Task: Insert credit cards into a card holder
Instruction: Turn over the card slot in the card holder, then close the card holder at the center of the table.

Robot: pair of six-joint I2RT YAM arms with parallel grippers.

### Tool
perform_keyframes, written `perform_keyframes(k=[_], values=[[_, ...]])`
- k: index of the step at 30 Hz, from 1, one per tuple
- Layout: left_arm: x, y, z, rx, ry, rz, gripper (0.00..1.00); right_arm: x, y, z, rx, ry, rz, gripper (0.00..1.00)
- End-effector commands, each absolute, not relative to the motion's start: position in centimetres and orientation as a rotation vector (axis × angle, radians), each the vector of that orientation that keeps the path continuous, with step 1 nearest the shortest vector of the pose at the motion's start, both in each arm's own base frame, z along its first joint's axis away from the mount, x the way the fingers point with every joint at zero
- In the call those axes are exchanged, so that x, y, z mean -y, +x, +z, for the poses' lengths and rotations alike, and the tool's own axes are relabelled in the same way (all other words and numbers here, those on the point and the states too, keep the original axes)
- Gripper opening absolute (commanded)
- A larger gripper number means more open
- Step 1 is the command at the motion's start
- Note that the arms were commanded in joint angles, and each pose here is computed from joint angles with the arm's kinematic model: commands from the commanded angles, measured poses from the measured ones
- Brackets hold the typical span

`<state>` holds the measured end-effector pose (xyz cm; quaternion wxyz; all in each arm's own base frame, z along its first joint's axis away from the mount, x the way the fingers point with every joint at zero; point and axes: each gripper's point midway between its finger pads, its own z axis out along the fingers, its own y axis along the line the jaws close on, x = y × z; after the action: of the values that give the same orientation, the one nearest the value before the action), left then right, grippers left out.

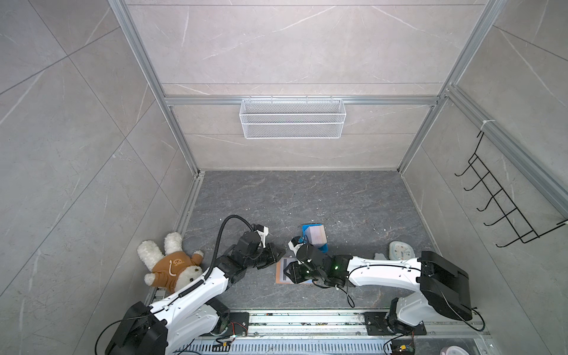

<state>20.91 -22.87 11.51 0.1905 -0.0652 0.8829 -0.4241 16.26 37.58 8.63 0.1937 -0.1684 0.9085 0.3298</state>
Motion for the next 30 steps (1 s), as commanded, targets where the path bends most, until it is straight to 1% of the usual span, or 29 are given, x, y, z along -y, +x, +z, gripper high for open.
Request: perform_keyframes(k=[1,9,18,22,30], values=[[23.4,21.4,13.7,-2.426,-0.148,-1.237,0.2,-37.6,16.0,9.6,-2.504,-0.511,0.951,0.29],[24.5,23.1,14.1,-2.415,-0.061,-1.187,0.2,-35.0,17.6,10.5,-2.489,-0.481,0.826,0.31],[26.6,25.2,14.4,-2.445,0.076,-1.151,0.18,-31.1,21.8,12.1,-2.467,-0.328,0.736,0.33],[27.1,25.6,14.3,-2.488,0.134,-1.129,0.19,-28.8,23.7,12.6,-2.47,-0.234,0.645,0.32],[27.8,26.4,12.1,-2.55,0.127,-1.163,0.19,-26.9,25.2,12.2,-2.482,-0.201,0.581,0.41]])
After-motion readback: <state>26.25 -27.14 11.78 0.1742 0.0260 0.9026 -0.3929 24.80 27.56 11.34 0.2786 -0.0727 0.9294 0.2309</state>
